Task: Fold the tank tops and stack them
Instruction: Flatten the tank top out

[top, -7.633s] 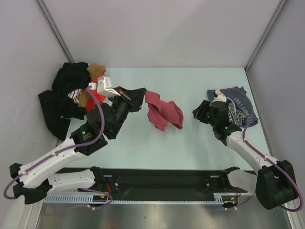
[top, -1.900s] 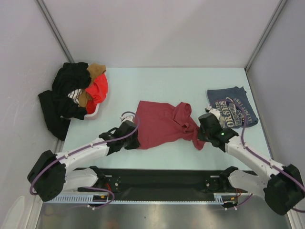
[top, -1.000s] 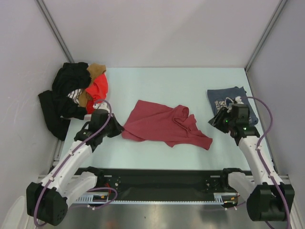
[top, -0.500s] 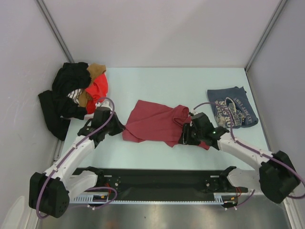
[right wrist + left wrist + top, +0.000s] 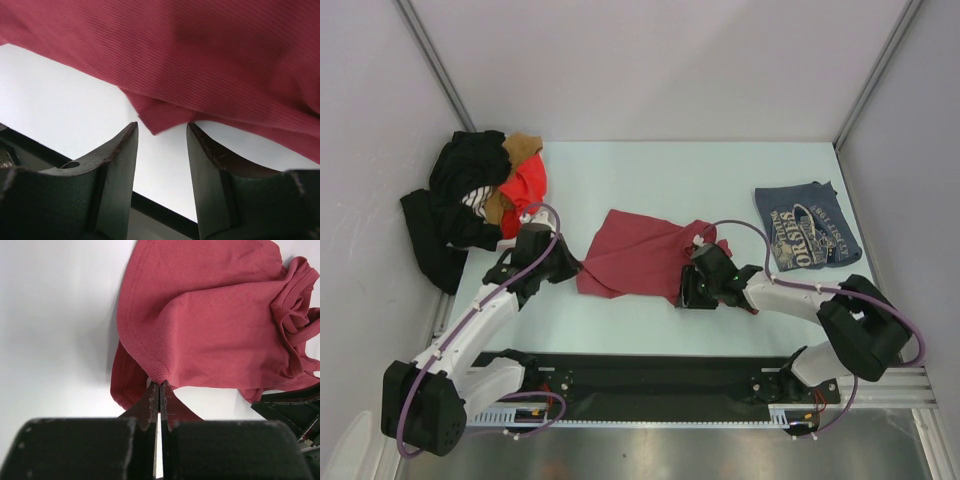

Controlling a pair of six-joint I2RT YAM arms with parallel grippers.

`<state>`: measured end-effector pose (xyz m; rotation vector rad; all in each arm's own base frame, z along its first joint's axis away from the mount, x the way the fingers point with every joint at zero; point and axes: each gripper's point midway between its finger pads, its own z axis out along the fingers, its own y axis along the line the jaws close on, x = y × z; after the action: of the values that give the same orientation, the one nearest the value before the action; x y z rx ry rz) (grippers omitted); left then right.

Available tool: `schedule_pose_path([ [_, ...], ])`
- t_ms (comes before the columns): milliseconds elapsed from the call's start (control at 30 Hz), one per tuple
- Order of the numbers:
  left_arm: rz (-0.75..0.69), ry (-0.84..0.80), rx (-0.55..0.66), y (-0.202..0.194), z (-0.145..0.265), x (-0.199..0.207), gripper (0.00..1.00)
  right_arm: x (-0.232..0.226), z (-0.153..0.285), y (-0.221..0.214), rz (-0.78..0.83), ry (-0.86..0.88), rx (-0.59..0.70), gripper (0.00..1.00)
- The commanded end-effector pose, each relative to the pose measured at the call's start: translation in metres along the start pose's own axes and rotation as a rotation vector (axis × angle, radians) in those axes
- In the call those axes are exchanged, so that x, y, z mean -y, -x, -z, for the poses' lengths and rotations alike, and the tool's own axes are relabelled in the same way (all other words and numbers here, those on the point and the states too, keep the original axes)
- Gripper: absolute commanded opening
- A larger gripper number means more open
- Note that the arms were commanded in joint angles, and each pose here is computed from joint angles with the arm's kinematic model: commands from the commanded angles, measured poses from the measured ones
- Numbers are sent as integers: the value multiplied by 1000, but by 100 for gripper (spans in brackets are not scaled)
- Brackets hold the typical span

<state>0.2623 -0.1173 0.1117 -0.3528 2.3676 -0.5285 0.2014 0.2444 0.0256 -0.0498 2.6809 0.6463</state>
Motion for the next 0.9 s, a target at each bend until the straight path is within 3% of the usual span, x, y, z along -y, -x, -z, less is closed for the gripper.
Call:
schedule_pose_path([
  [0, -25, -30, 73, 25, 8, 11, 0, -23, -8, 15, 9, 37, 48, 49],
  [133, -23, -21, 76, 25, 8, 8, 0, -23, -16, 12, 0, 24, 41, 47],
  [267, -24, -20, 74, 25, 8, 8, 0, -21, -12, 17, 1, -3, 63, 6],
  [300, -25, -23, 76, 25, 9, 8, 0, -20, -9, 19, 7, -7, 71, 2],
  [467, -25, -31, 100, 35, 21, 14, 0, -23, 32, 55, 52, -55, 196, 0],
  [633, -37, -94, 207, 76, 61, 45, 0, -49, 101, 112, 127, 22, 356, 0],
  [700, -52, -142, 286, 98, 95, 62, 0, -71, 138, 131, 169, 68, 446, 0],
  [867, -120, -256, 503, 122, 197, 86, 0, -100, 244, 131, 279, 226, 617, 0],
])
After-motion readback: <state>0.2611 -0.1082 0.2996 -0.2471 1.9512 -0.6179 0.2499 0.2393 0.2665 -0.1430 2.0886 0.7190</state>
